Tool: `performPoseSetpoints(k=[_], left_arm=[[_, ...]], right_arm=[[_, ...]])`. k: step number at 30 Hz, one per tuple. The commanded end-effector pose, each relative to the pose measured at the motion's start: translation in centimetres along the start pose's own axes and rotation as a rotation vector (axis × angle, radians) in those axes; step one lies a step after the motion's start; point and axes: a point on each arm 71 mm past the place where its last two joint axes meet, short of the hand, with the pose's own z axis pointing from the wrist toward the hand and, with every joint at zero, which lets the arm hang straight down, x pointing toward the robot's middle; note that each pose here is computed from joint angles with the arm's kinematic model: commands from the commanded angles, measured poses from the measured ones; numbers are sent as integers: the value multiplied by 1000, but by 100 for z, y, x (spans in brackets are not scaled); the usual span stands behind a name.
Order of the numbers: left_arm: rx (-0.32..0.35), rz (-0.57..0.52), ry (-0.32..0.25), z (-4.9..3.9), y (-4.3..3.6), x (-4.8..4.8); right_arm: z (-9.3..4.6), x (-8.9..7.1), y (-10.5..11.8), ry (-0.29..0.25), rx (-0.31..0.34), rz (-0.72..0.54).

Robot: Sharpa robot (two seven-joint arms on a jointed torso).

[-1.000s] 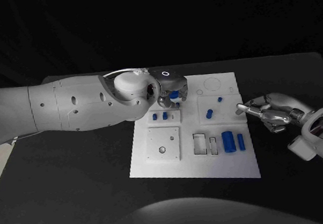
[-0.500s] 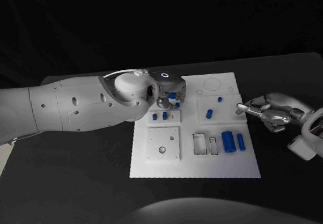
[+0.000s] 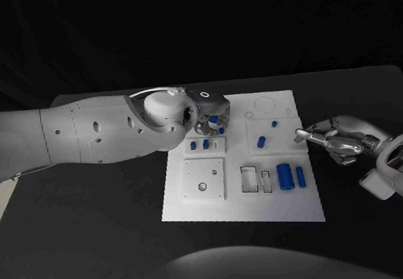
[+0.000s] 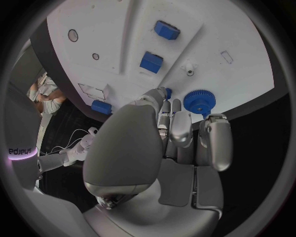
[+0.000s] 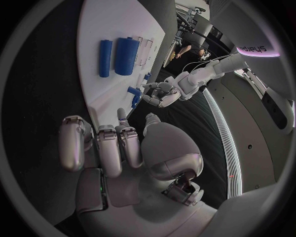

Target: Assemble the parts on the task board

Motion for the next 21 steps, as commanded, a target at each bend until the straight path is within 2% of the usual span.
performPoseSetpoints(k=[1, 21], left_arm=[[3, 15, -3, 12, -11, -1], [4, 1, -9, 29, -18, 25]], right_arm=[[2, 16, 7, 14, -7, -2], [8, 10, -16, 19, 11, -3]])
